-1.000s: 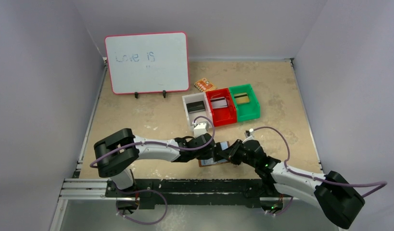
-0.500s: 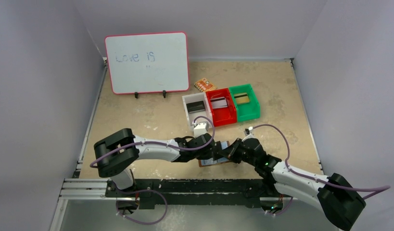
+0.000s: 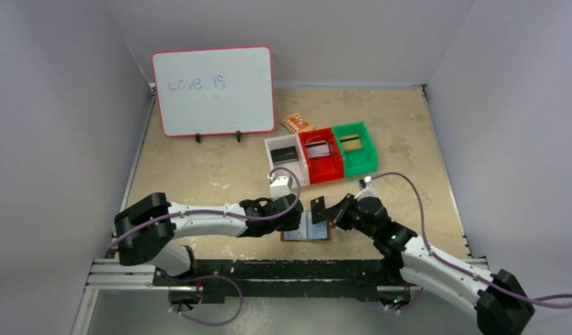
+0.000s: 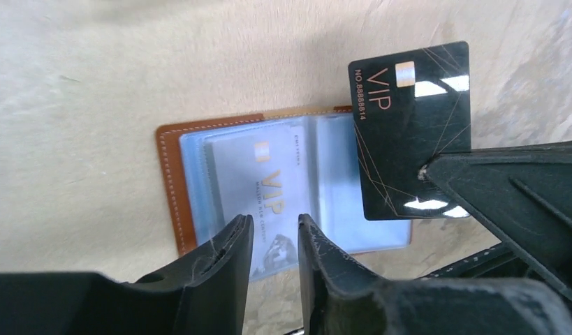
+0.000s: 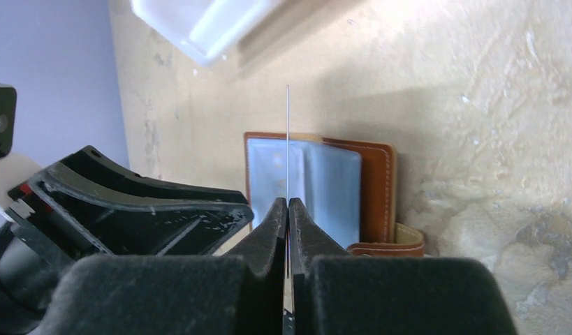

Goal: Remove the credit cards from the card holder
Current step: Remove the credit card from the card holder.

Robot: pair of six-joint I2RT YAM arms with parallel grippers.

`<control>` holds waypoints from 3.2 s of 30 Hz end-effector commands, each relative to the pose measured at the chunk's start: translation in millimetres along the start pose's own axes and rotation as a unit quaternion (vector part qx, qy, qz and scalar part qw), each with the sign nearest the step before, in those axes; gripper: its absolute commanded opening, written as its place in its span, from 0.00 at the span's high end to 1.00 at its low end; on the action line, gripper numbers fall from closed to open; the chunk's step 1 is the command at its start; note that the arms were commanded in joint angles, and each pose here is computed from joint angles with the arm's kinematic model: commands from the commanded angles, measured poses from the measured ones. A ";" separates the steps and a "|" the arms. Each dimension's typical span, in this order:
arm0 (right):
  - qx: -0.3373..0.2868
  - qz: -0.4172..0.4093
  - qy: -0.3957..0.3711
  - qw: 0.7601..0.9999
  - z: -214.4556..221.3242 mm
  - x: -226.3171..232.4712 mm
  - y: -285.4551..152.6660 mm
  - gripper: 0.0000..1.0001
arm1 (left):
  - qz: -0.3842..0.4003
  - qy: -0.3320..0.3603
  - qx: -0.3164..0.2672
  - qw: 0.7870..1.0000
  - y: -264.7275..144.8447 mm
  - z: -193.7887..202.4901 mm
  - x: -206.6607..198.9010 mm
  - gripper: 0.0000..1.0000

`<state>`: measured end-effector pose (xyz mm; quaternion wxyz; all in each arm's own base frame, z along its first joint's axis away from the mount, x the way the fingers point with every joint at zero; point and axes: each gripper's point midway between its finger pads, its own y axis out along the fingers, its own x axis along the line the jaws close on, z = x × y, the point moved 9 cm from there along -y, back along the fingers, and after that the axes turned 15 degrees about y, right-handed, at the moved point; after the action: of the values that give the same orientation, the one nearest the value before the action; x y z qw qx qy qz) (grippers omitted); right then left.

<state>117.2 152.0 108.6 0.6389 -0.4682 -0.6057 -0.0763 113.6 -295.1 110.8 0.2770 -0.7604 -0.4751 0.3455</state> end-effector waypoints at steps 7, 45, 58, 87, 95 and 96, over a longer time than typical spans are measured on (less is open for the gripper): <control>-0.039 -0.169 -0.205 0.963 -18.4 67.2 -21.2 1.00 | -0.032 -0.042 -0.124 0.991 -60.9 -55.6 21.5 0.55; 0.314 -0.343 -0.358 0.810 9.6 152.4 -28.6 1.00 | 0.366 0.168 -0.077 0.912 -162.6 -88.7 52.0 0.78; 0.319 -0.345 -0.385 0.794 4.8 162.8 -26.4 0.58 | 0.397 0.190 -0.069 0.895 -164.0 -86.7 49.4 1.00; 0.385 -0.365 -0.415 0.739 5.9 166.9 -15.8 1.00 | 0.390 0.192 -0.064 0.898 -155.6 -86.2 50.1 0.95; 0.319 -0.300 -0.433 0.787 -1.1 157.5 2.5 1.00 | 0.176 0.156 -0.127 0.964 -165.4 -112.1 74.7 0.44; 0.290 -0.280 -0.441 0.802 -5.0 156.5 7.8 1.00 | 0.112 0.132 -0.149 0.974 -168.8 -118.3 83.9 0.41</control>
<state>146.2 223.7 235.4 0.3975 0.0370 -0.9033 0.1571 121.9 -186.8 257.1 0.2011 -0.9254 -0.1958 0.2546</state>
